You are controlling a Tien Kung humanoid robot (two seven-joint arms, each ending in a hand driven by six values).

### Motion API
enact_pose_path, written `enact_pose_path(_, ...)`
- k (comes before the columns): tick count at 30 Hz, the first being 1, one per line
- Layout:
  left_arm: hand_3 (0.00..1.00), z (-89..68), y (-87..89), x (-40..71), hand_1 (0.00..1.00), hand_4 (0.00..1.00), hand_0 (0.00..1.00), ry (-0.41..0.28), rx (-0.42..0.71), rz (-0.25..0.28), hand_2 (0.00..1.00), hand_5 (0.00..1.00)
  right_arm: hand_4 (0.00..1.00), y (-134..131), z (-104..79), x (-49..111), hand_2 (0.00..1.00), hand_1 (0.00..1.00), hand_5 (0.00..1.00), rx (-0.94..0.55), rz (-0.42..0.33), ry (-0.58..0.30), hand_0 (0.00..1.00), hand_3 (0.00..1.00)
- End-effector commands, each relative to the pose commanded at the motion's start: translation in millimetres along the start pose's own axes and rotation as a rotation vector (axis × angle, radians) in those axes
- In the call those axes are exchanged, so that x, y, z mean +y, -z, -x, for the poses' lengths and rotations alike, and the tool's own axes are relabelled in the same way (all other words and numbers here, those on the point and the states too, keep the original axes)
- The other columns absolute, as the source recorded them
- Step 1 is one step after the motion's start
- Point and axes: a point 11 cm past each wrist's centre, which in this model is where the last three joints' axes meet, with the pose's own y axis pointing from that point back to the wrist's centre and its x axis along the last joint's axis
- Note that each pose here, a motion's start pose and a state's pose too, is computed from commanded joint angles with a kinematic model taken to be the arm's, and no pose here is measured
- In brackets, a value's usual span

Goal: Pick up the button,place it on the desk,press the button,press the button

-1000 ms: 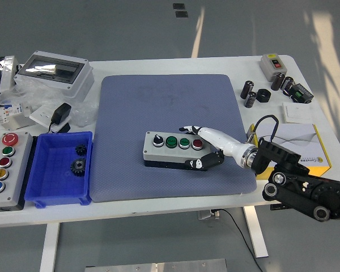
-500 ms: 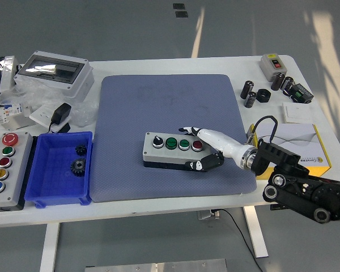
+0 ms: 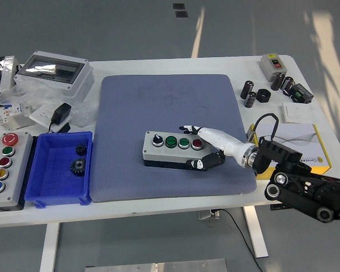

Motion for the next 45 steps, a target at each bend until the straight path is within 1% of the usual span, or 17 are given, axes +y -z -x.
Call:
enact_pose_path(1, 0.597, 0.1, 0.0, 0.0, 0.568, 0.546, 0.623, 0.000, -0.001, 0.000, 0.541, 0.145, 0.692, 0, -0.2, 0.0, 0.940, 0.909, 0.073, -0.001, 0.001, 0.001, 0.848, 0.998)
enact_pose_path(2, 0.597, 0.1, 0.0, 0.0, 0.567, 0.545, 0.623, 0.001, -0.001, 0.000, 0.540, 0.143, 0.701, 0, -0.2, 0.0, 0.972, 0.932, 0.068, -0.001, 0.001, 0.002, 0.864, 0.998)
enact_pose_path(13, 0.596, -0.1, 0.1, 0.0, 0.566, 0.544, 0.623, 0.002, -0.004, -0.001, 0.540, 0.141, 0.713, 2, -5.8, 2.5, 0.998, 0.949, 0.065, -0.004, -0.008, 0.001, 0.887, 0.998)
enact_pose_path(14, 0.594, 0.0, 0.1, 0.0, 0.566, 0.544, 0.623, 0.002, -0.005, -0.001, 0.539, 0.140, 0.740, 2, -6.6, 3.2, 0.998, 0.975, 0.068, -0.005, -0.010, 0.002, 0.982, 0.998)
enact_pose_path(18, 0.594, 0.9, 0.7, -0.1, 0.566, 0.544, 0.623, 0.008, -0.009, -0.002, 0.539, 0.140, 0.740, 4, -9.1, 6.9, 0.998, 0.975, 0.068, -0.018, -0.020, 0.004, 0.982, 0.998)
enact_pose_path(20, 0.594, 1.7, 1.2, -0.1, 0.564, 0.543, 0.623, 0.012, -0.011, -0.003, 0.538, 0.139, 0.749, 7, -13.7, 13.0, 0.998, 0.985, 0.073, -0.035, -0.032, -0.005, 0.998, 0.998)
enact_pose_path(23, 0.594, 2.5, 1.7, -0.2, 0.564, 0.543, 0.623, 0.014, -0.011, -0.004, 0.538, 0.139, 0.749, 9, -25.1, 24.7, 0.998, 0.985, 0.073, -0.060, -0.045, -0.038, 0.998, 0.998)
enact_pose_path(27, 0.594, 1.7, 3.6, -0.5, 0.563, 0.542, 0.622, 0.011, -0.007, -0.008, 0.537, 0.135, 0.757, 6, -59.4, 49.8, 0.998, 0.988, 0.079, -0.020, -0.003, -0.185, 0.998, 0.998)
enact_pose_path(28, 0.594, 1.4, 4.2, -0.5, 0.563, 0.542, 0.622, 0.009, -0.006, -0.010, 0.537, 0.135, 0.757, 6, -66.3, 54.8, 0.998, 0.988, 0.079, 0.004, 0.013, -0.199, 0.998, 0.998)
enact_pose_path(31, 0.594, 0.3, 5.7, -0.8, 0.563, 0.542, 0.622, 0.005, -0.006, -0.012, 0.537, 0.135, 0.757, 6, -88.4, 70.2, 0.998, 0.988, 0.079, 0.102, 0.098, -0.189, 0.998, 0.998)
enact_pose_path(34, 0.594, -0.8, 5.2, -0.8, 0.564, 0.542, 0.623, 0.002, -0.007, -0.011, 0.538, 0.134, 0.759, 11, -103.3, 78.5, 0.998, 0.990, 0.098, 0.095, 0.159, -0.147, 0.998, 0.998)
enact_pose_path(37, 0.594, -2.6, 3.6, -0.6, 0.564, 0.542, 0.623, -0.001, -0.009, -0.008, 0.538, 0.134, 0.759, 15, -107.0, 80.8, 0.998, 0.990, 0.098, 0.075, 0.203, -0.065, 0.998, 0.998)
enact_pose_path(38, 0.593, -3.2, 2.9, -0.5, 0.563, 0.541, 0.624, -0.002, -0.010, -0.006, 0.537, 0.132, 0.564, 16, -106.5, 81.1, 0.878, 0.807, 0.118, 0.067, 0.213, -0.037, 0.720, 0.965)
enact_pose_path(40, 0.593, -5.9, 0.2, -0.2, 0.563, 0.541, 0.624, -0.006, -0.009, -0.001, 0.537, 0.132, 0.564, 17, -104.5, 80.8, 0.878, 0.807, 0.118, 0.042, 0.222, 0.020, 0.720, 0.965)
enact_pose_path(43, 0.593, -8.9, -2.7, 0.1, 0.563, 0.541, 0.624, -0.011, -0.008, 0.006, 0.537, 0.132, 0.564, 22, -98.4, 79.0, 0.878, 0.807, 0.118, -0.008, 0.190, 0.094, 0.720, 0.965)
enact_pose_path(44, 0.594, -9.5, -3.5, 0.2, 0.563, 0.542, 0.623, -0.012, -0.008, 0.007, 0.537, 0.132, 0.432, 25, -96.6, 77.7, 0.642, 0.392, 0.115, -0.036, 0.167, 0.106, 0.154, 0.883)
enact_pose_path(45, 0.594, -9.8, -4.2, 0.3, 0.563, 0.542, 0.623, -0.013, -0.008, 0.008, 0.537, 0.132, 0.432, 28, -94.4, 76.2, 0.642, 0.392, 0.115, -0.069, 0.142, 0.116, 0.154, 0.883)
